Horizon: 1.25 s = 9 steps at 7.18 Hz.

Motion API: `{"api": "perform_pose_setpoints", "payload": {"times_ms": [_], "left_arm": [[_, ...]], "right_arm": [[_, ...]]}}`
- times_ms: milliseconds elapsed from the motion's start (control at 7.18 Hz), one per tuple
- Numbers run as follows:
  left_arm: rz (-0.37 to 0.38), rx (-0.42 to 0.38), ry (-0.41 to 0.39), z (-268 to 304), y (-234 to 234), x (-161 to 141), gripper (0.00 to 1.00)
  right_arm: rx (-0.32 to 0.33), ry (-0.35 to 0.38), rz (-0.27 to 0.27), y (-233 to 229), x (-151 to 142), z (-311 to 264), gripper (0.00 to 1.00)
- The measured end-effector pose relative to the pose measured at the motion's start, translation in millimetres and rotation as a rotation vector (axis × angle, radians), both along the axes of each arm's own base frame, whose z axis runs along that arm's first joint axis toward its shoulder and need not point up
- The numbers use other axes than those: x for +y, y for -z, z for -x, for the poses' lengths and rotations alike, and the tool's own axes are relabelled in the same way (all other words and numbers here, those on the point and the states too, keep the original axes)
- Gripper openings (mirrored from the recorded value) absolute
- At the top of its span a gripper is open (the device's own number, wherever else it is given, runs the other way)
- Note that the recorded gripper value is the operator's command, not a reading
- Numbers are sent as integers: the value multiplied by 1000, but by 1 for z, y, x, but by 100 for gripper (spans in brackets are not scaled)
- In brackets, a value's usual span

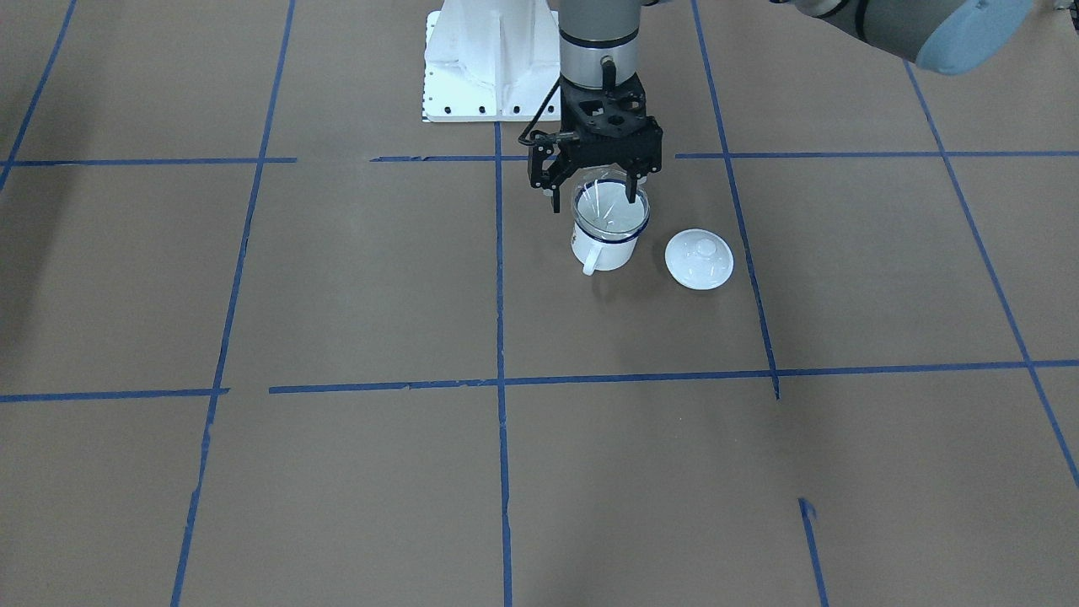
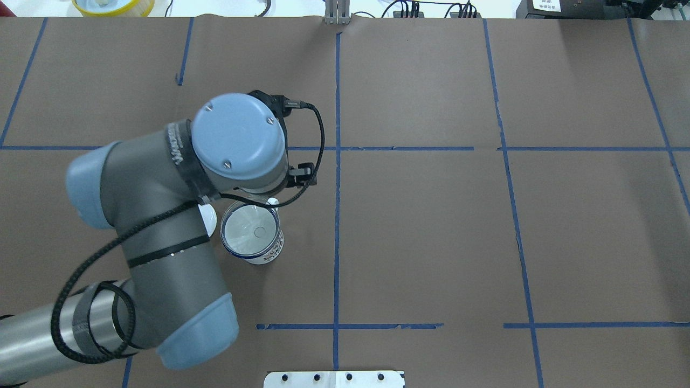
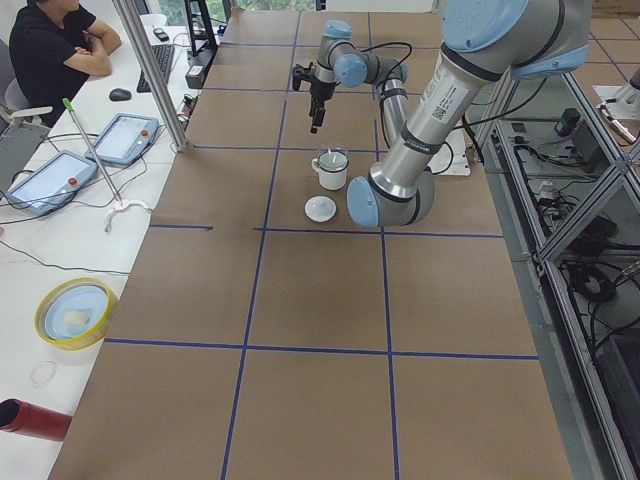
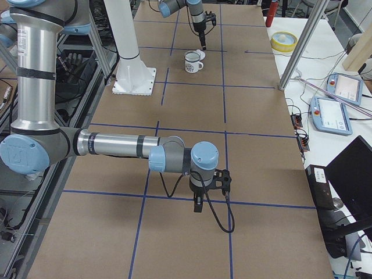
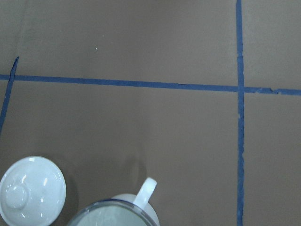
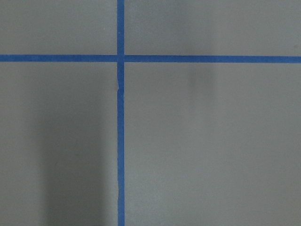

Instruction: Place funnel on cup

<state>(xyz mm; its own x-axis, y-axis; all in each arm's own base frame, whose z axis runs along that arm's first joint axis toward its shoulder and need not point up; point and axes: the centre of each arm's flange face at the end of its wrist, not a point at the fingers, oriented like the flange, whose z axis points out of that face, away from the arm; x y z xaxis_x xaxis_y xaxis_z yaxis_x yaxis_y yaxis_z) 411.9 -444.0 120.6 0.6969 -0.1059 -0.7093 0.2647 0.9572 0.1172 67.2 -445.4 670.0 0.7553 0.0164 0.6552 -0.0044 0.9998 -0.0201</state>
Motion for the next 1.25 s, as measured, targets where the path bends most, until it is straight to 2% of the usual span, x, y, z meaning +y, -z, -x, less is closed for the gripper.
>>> {"api": "perform_pose_setpoints", "payload": {"times_ms": [279,697,975,1254], "left_arm": [[-31,15,-71,89,-27,-60,100],[-157,-65,-194,260,-154,-134,100],[-185,-133,-306,369,-265,-142,100],[-147,-116,-364,440,-373,-112,100]], "right_arm": [[0,0,0,0,0,0,100],[0,0,0,0,0,0,100],[0,0,0,0,0,0,100],[0,0,0,0,0,0,100]]}}
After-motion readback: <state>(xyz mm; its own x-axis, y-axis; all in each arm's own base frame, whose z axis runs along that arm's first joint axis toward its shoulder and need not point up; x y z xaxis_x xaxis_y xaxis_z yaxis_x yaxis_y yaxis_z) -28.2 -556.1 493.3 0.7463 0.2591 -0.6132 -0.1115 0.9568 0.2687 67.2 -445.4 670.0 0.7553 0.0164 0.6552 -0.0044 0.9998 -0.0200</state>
